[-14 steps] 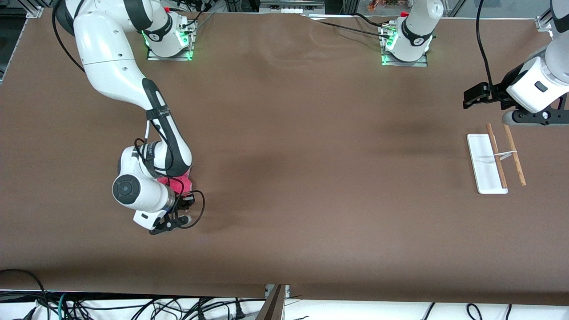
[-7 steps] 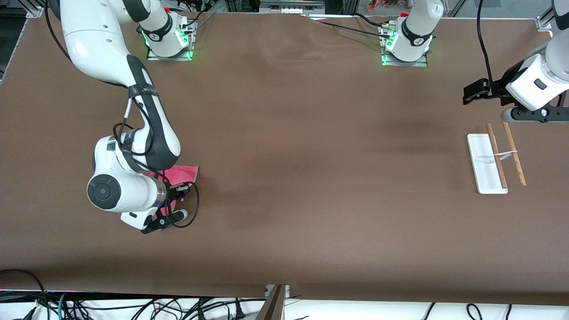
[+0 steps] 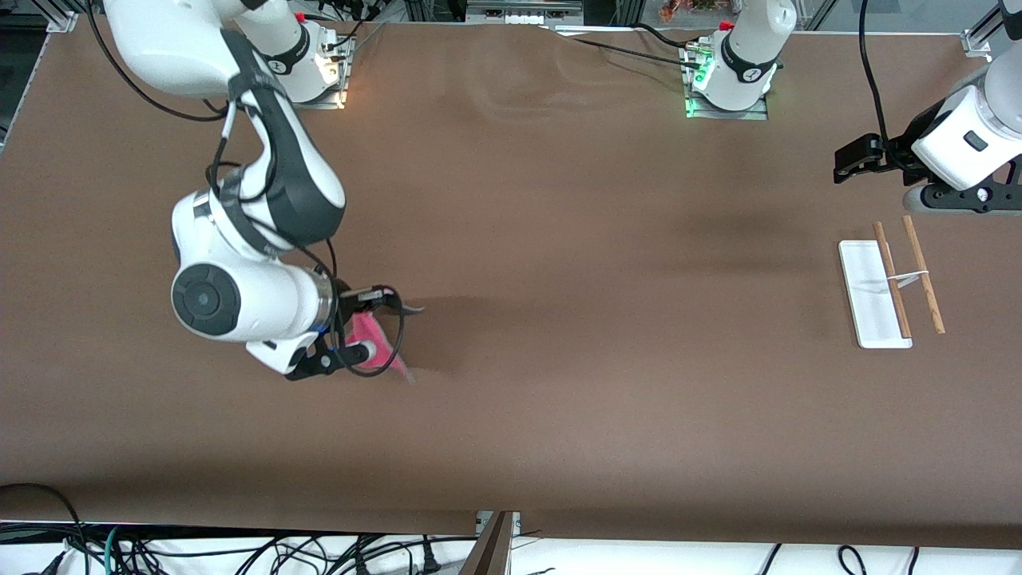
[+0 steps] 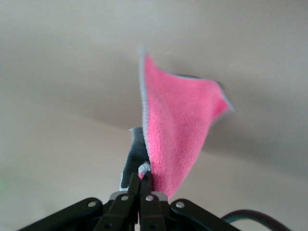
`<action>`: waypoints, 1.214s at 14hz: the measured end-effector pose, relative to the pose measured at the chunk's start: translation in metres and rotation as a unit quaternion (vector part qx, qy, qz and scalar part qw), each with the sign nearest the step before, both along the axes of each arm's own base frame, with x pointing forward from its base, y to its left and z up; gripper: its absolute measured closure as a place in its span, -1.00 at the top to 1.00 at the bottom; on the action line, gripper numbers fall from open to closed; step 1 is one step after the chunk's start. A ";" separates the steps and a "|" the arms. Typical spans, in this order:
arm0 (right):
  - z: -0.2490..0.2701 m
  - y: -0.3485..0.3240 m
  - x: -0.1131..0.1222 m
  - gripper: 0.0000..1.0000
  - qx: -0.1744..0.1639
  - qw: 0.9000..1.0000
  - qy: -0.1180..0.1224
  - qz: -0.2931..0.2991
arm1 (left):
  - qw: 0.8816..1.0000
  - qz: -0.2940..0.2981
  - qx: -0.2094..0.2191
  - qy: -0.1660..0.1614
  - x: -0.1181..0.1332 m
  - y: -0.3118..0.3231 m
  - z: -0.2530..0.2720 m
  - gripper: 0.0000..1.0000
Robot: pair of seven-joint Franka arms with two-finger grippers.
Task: Pass towel and hang on rack
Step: 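Lift the towel with the right gripper toward the table middle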
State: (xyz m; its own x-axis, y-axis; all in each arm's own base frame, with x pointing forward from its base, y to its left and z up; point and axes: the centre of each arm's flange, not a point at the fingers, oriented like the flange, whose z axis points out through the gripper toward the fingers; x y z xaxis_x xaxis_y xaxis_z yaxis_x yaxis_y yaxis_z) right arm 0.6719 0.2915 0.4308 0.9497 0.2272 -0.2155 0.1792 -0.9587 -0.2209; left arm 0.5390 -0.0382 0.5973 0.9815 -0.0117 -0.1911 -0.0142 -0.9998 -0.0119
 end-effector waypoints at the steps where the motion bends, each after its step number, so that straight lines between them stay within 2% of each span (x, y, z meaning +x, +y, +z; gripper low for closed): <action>1: 0.020 0.011 -0.010 -0.96 0.022 0.999 0.012 -0.020 | 1.000 -0.003 0.000 0.000 0.000 -0.004 0.001 1.00; 4: 0.066 0.026 -0.027 -0.96 0.082 0.992 0.047 -0.085 | 1.000 -0.007 -0.002 -0.003 0.000 -0.008 0.003 1.00; 7: 0.094 0.045 -0.036 -0.96 0.133 0.975 0.086 -0.158 | 1.000 0.000 -0.004 -0.008 0.002 0.000 0.008 1.00; 10: 0.116 0.067 -0.036 -0.96 0.196 0.942 0.127 -0.242 | 1.000 0.001 -0.005 -0.017 0.011 0.001 0.015 1.00; 12: 0.127 0.077 -0.034 -0.96 0.229 0.919 0.147 -0.285 | 1.000 0.002 -0.014 -0.007 0.011 -0.001 0.017 1.00; 17: 0.156 0.128 -0.051 -0.96 0.282 0.873 0.176 -0.356 | 0.996 -0.001 -0.087 0.017 0.011 -0.018 0.010 1.00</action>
